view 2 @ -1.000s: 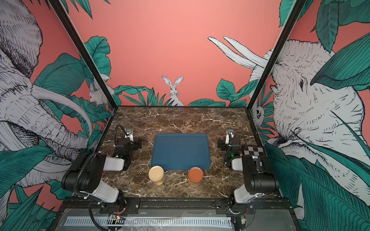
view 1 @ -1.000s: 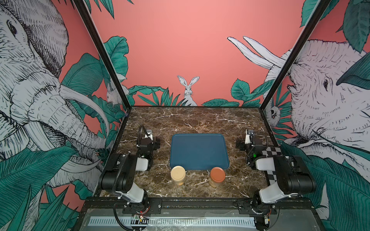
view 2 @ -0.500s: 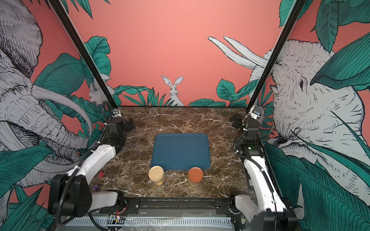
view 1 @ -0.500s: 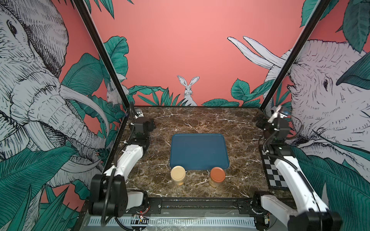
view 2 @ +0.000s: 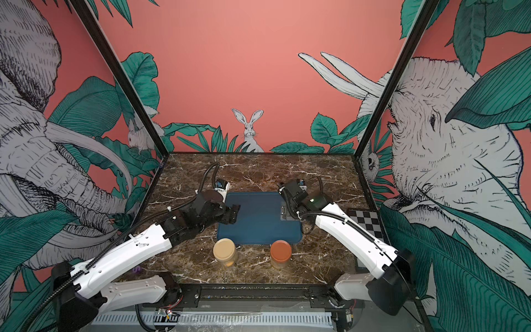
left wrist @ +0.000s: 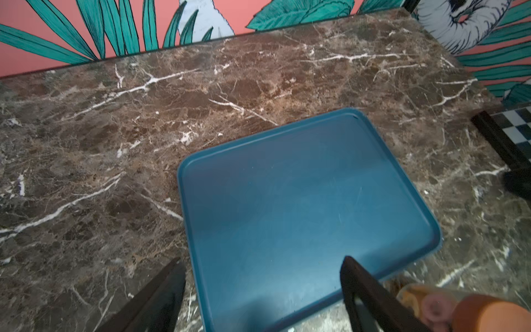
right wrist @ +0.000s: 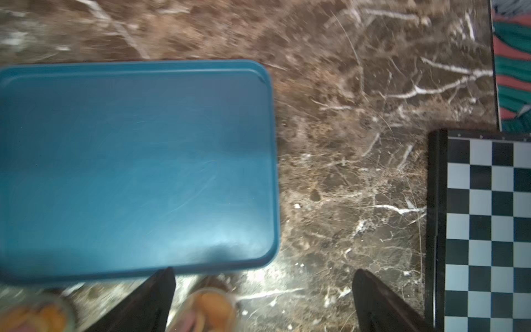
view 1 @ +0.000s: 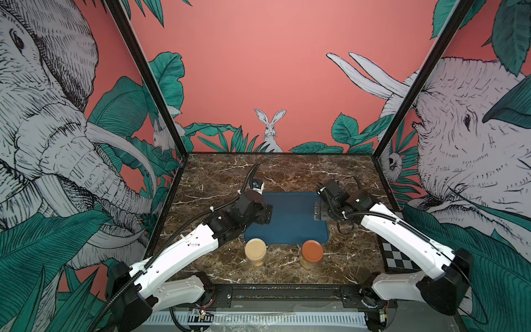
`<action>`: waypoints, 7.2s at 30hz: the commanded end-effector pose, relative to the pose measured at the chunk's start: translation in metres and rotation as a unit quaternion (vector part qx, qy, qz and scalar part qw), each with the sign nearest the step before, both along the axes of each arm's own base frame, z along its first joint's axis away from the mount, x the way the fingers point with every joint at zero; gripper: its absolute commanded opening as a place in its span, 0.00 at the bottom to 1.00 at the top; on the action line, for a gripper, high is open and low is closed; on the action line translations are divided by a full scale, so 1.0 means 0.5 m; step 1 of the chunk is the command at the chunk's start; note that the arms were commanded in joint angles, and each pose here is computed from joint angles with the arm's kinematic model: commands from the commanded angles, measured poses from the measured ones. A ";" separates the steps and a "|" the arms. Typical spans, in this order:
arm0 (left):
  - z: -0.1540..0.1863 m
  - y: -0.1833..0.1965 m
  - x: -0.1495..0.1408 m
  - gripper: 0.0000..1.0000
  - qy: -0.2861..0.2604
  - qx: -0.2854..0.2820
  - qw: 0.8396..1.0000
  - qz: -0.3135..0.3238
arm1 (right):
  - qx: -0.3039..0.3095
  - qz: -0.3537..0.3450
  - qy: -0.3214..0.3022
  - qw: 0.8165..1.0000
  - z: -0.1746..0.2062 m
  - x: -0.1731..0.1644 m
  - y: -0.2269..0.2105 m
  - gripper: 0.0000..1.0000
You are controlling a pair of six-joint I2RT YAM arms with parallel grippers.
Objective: Pour the cookies out of the jar
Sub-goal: Pick up the jar from the center of the board, then unscrew the lid from the jar.
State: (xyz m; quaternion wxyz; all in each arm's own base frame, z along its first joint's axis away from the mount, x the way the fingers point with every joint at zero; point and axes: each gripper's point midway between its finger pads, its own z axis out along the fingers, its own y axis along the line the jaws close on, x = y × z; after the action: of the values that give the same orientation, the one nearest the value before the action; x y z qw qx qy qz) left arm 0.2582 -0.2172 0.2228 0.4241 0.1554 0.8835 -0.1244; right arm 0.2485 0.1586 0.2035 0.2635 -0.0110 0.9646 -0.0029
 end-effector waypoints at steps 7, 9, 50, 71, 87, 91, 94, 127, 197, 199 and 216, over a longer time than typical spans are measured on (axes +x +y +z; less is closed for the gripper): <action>-0.054 0.031 -0.054 0.92 0.097 -0.009 0.995 0.032 | -0.003 0.078 0.061 0.995 -0.051 -0.127 0.129 0.99; -0.068 0.024 -0.057 0.92 0.114 -0.014 0.993 0.034 | -0.003 0.081 0.072 0.994 -0.072 -0.141 0.135 0.99; -0.074 0.040 -0.069 0.99 0.114 -0.035 0.992 0.046 | -0.053 0.049 0.150 0.986 -0.223 -0.240 0.088 0.96; -0.063 0.027 -0.063 0.99 0.106 -0.031 0.994 0.029 | -0.036 0.077 0.122 0.989 -0.129 -0.240 0.102 0.13; 0.094 -0.083 -0.025 0.99 -0.018 -0.106 0.986 -0.129 | 0.167 0.078 0.051 0.982 0.114 -0.119 0.143 0.01; 0.093 -0.146 -0.055 0.97 -0.042 -0.148 0.962 -0.226 | 0.225 0.104 0.056 0.967 0.158 -0.089 0.172 0.01; 0.082 -0.196 -0.093 0.95 -0.054 -0.155 0.939 -0.301 | 0.234 0.113 0.057 0.964 0.181 -0.073 0.178 0.01; 0.111 -0.225 -0.134 0.45 -0.227 -0.233 0.879 -0.348 | 0.451 0.225 0.111 0.857 0.221 -0.094 0.333 0.00; 0.344 -0.126 -0.193 0.00 -0.297 -0.452 0.762 -0.355 | 0.499 0.350 -0.093 0.787 0.368 -0.089 0.397 0.20; 0.344 -0.112 -0.181 0.00 -0.300 -0.464 0.759 -0.344 | 0.503 0.354 -0.096 0.783 0.374 -0.090 0.399 0.19; 0.243 -0.119 -0.080 0.00 -0.287 -0.339 0.857 -0.262 | 0.372 0.158 -0.094 0.910 0.370 0.007 0.288 0.99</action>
State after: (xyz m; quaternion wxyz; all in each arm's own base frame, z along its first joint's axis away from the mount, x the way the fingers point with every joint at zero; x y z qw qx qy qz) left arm 0.2119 -0.2873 0.3162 0.5853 0.2629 0.5773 -0.5050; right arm 0.2485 0.3191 0.4025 0.3454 -0.1080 0.8210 0.4415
